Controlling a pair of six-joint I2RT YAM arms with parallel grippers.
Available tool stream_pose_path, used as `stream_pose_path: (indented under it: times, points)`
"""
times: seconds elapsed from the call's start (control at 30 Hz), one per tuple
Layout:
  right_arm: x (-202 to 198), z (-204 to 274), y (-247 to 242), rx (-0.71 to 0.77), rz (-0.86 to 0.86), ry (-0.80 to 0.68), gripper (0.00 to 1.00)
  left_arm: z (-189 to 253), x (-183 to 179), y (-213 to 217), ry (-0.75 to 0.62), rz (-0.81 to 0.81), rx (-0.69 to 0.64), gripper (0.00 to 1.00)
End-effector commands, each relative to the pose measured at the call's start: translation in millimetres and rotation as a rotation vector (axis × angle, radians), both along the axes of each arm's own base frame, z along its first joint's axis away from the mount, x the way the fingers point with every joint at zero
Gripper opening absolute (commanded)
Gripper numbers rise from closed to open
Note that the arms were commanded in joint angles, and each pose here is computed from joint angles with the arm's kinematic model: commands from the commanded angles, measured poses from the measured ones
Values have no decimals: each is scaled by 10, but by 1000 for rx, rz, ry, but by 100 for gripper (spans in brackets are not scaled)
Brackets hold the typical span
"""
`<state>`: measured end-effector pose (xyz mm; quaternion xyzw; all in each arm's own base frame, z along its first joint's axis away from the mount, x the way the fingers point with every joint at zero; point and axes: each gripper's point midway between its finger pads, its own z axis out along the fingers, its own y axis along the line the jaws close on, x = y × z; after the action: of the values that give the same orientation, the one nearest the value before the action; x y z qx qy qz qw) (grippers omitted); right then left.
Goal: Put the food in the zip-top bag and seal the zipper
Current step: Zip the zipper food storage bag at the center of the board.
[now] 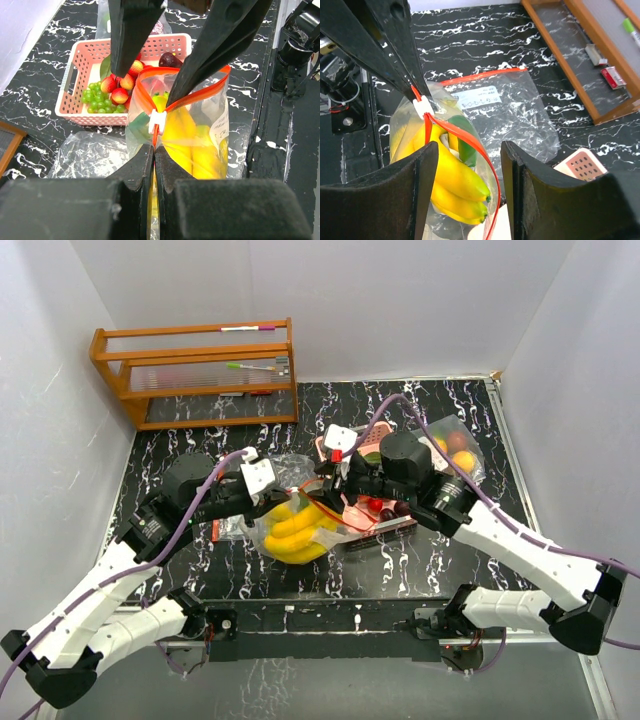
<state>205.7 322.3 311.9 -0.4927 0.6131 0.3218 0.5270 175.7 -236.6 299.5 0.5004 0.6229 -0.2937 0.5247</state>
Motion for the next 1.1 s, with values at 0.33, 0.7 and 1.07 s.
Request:
stream_pose_path:
  times: [0.33, 0.7, 1.07]
  points:
    - [-217, 485, -137, -2, 110, -162, 67, 385, -53, -85, -78, -65, -76, 0]
    - [-356, 717, 85, -22, 293, -154, 59, 329, -100, -96, -71, -96, -63, 0]
    - [-410, 567, 165, -43, 360, -112, 51, 311, -93, -100, -75, -99, -59, 0]
